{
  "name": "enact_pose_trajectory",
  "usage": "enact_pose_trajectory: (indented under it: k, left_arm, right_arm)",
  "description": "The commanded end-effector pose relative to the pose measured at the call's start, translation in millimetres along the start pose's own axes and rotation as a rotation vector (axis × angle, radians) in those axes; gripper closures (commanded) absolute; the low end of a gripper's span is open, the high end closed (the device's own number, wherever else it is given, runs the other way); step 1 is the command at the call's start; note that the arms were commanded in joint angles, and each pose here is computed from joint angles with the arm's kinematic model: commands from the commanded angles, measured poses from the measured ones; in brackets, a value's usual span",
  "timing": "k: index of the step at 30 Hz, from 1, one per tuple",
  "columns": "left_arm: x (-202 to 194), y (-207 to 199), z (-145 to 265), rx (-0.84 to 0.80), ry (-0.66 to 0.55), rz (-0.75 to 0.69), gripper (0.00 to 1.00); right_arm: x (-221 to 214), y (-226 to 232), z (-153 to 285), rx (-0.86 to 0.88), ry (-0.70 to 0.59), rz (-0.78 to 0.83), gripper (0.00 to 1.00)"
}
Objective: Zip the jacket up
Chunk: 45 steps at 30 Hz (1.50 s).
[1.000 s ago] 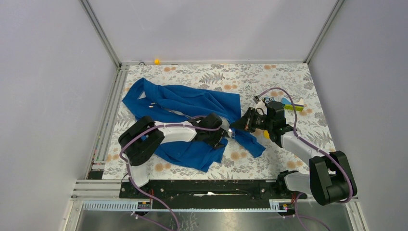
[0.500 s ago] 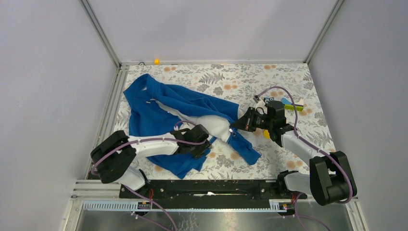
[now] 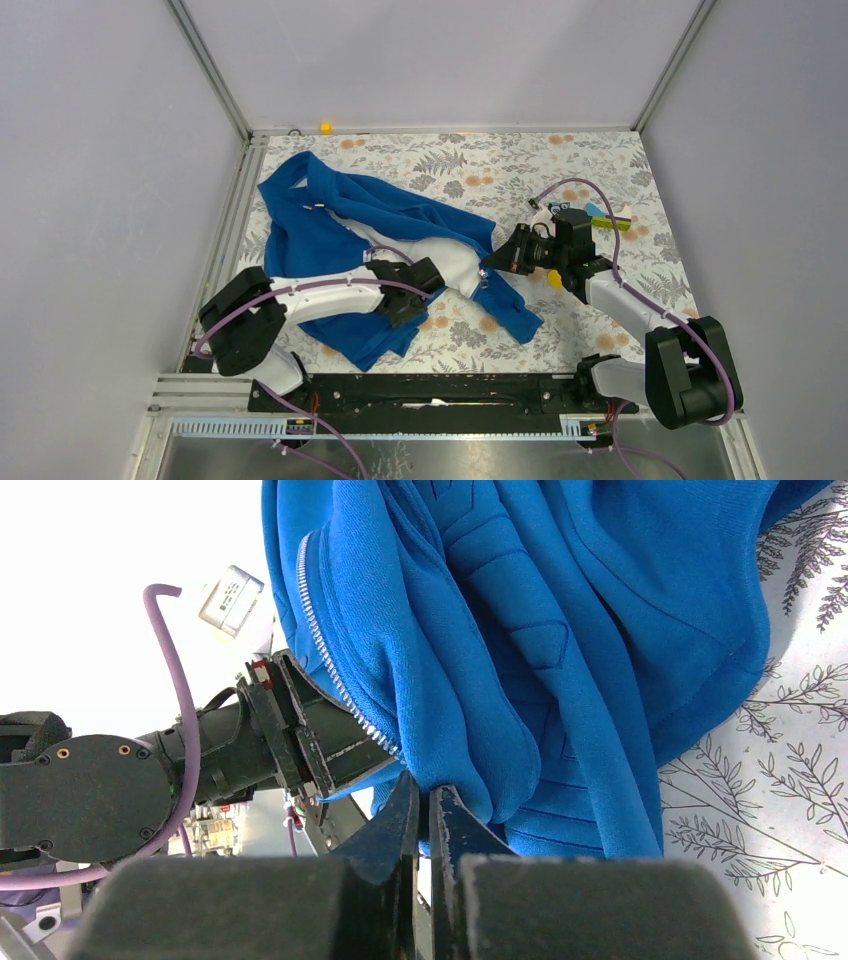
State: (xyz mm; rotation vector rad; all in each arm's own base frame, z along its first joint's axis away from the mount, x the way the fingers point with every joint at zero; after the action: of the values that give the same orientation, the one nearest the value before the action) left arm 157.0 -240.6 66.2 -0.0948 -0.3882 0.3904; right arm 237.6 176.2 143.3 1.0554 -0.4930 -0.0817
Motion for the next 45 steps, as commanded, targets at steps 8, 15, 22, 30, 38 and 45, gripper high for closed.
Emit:
enact_pose_trajectory:
  k: [8, 15, 22, 30, 38, 45]
  left_arm:
    - [5, 6, 14, 0.173, 0.018, 0.144, 0.31]
    - [-4, 2, 6, 0.204, 0.105, 0.212, 0.42]
    - [-14, 9, -16, 0.279, 0.169, 0.233, 0.42]
    - [-18, 13, -30, 0.309, 0.16, 0.229, 0.55]
    - [-4, -4, -9, 0.153, 0.136, 0.13, 0.8]
    - [3, -1, 27, -0.143, 0.131, 0.052, 0.81]
  right_arm:
    - [12, 9, 3, 0.026, -0.039, 0.062, 1.0]
    - [12, 11, 4, 0.033, -0.046, 0.064, 1.0]
    - [12, 13, 6, 0.036, -0.054, 0.07, 1.0]
    - [13, 13, 5, 0.037, -0.053, 0.07, 1.0]
    - [7, 11, 2, 0.056, -0.009, 0.064, 1.0]
    - [-20, 13, -20, 0.027, 0.097, 0.119, 1.0]
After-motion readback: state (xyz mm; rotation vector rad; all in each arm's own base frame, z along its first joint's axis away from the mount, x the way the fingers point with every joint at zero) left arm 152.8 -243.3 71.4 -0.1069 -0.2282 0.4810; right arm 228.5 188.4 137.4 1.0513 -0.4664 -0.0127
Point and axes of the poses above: each gripper's point midway between its finger pads, its own z axis back along the fingers, its own y axis along the line the jaws close on, x = y × z, the point moved 4 cm from there along z, back along the fingers, and after that the axes turned 6 degrees about -z, right-handed, at the moved point
